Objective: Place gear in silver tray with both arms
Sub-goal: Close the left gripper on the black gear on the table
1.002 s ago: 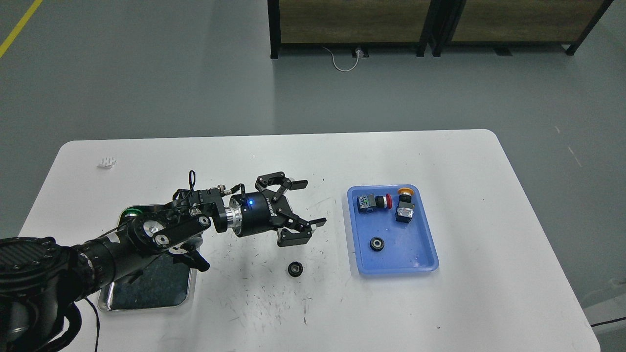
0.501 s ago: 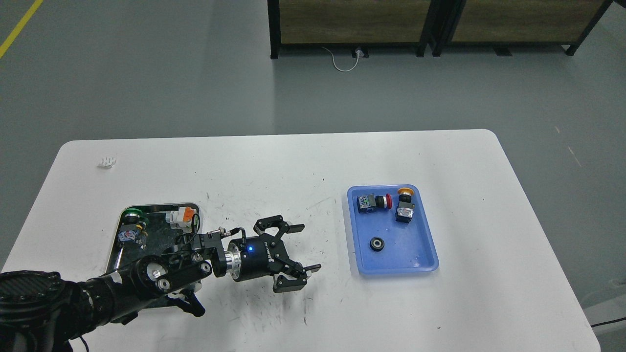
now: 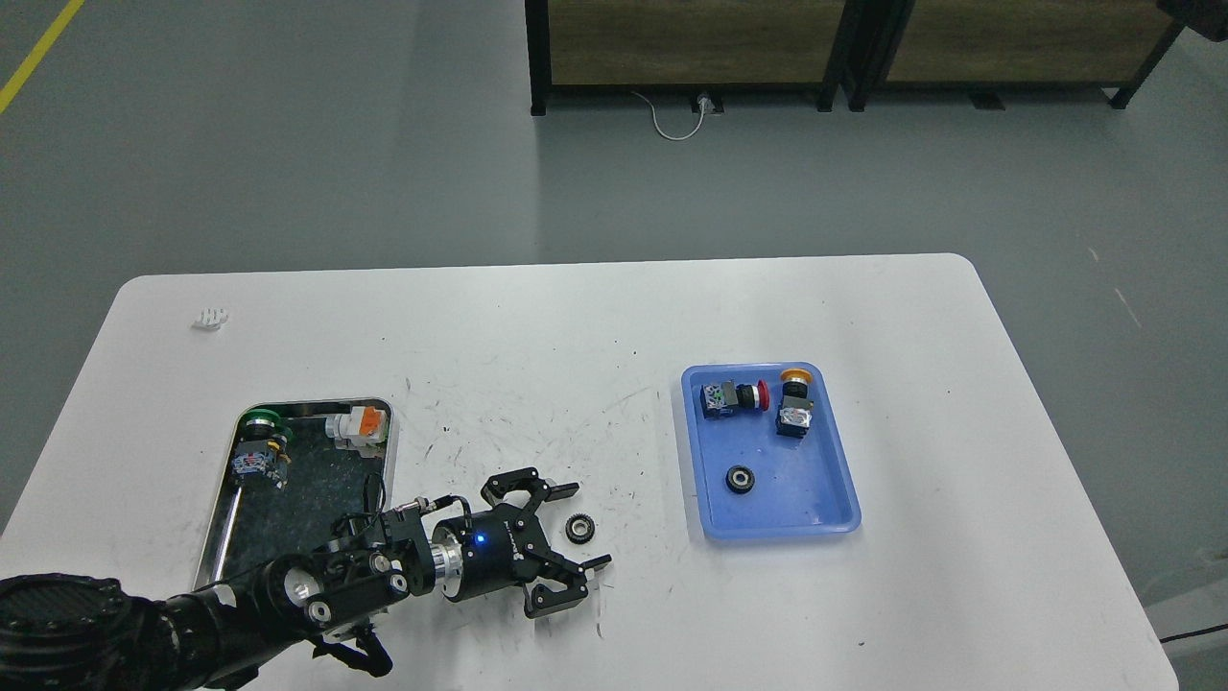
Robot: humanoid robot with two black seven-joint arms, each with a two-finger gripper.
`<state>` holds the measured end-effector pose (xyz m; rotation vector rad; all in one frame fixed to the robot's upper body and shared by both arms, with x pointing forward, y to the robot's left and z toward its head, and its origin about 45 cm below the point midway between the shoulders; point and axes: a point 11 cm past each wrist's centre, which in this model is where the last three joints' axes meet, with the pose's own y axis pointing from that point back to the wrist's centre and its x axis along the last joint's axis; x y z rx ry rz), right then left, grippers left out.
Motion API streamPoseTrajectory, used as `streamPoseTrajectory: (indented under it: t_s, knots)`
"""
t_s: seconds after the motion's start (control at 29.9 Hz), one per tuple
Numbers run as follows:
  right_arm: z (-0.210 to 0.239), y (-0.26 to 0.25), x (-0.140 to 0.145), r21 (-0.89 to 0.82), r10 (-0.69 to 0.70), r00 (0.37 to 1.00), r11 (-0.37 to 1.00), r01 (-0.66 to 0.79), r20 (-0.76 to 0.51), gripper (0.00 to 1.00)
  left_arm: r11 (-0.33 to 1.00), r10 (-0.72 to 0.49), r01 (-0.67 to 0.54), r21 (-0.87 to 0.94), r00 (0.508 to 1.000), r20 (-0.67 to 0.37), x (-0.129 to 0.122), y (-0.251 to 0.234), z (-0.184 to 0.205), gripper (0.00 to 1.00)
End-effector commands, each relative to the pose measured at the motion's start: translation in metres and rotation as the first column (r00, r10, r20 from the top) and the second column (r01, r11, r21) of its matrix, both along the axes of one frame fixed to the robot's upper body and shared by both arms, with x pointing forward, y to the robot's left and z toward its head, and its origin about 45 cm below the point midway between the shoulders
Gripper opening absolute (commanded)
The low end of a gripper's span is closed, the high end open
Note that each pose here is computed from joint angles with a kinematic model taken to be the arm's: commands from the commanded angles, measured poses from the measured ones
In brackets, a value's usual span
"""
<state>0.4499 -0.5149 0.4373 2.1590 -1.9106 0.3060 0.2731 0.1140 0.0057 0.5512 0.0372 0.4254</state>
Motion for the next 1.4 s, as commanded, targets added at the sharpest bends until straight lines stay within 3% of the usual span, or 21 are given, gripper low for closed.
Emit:
streamPoseTrajectory:
  t_s: [0.0,0.37,0.74,1.37]
  knots:
    - [-0.003,-0.001,0.000,-0.017,-0.001,1.000,1.000,0.001,-0.011,0.91,1.000,0.011,-0.011,-0.004,1.000,-0.010,-0.003,0.001,-0.002,0.81]
    - [-0.008,-0.001,-0.001,-0.018,-0.001,1.000,1.000,0.001,-0.022,0.91,0.994,0.061,-0.061,-0.087,0.998,-0.011,0.011,-0.011,0.014,0.73]
    - [-0.010,-0.001,-0.001,-0.023,-0.001,1.000,1.000,0.001,-0.027,0.91,0.992,0.040,-0.046,-0.115,0.998,-0.051,-0.007,-0.019,0.011,0.71]
    - [-0.017,0.008,0.005,-0.023,0.003,1.000,1.000,-0.003,-0.030,0.91,0.990,0.085,-0.090,-0.112,0.995,-0.054,-0.006,-0.014,0.007,0.70]
